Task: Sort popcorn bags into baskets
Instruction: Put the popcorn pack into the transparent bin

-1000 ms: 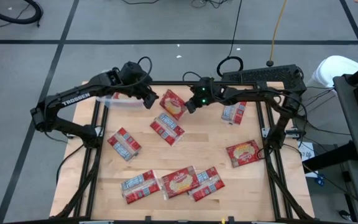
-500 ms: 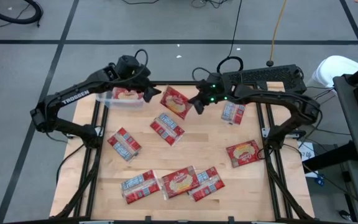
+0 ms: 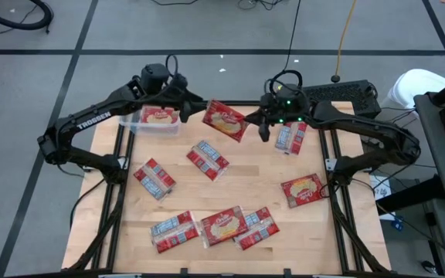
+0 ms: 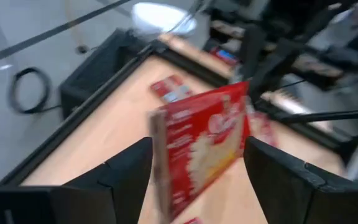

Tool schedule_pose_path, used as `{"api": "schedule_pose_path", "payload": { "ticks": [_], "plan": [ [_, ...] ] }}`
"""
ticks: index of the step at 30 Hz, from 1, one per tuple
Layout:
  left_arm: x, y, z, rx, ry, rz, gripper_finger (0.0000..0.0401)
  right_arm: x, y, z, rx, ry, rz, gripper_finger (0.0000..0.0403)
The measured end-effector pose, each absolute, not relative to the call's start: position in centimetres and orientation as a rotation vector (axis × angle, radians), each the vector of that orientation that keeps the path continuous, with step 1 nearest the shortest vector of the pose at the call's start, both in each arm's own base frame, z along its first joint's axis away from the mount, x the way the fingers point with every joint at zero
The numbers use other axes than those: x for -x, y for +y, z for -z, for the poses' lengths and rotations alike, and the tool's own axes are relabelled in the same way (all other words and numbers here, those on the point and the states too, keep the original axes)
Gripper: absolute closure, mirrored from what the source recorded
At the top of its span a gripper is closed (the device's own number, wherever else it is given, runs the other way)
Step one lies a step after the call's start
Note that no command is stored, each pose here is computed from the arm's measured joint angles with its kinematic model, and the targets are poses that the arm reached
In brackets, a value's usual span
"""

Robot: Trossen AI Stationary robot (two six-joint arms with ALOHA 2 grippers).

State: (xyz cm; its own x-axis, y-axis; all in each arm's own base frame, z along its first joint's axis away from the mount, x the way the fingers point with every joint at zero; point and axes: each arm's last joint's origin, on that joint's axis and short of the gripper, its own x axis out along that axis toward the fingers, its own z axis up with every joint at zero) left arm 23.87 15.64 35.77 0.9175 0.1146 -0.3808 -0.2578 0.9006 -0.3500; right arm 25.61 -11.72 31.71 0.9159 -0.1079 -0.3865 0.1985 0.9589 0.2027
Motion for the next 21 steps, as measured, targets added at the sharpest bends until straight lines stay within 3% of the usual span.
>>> {"api": "schedule_pose_path", "payload": {
  "ticks": [10,21],
  "plan": [
    [-24.2,15.9,-36.5,0.407,0.278,-0.141,0.0090,-25.6,-10.1,-32.7,-0.143,0.344,0.093,0.0403],
    [-25.1,16.0,-35.4,0.465,0.319,0.057,0.0139,-26.2,-9.3,-32.8,-0.117,0.324,0.109,0.0403]
  ]
}}
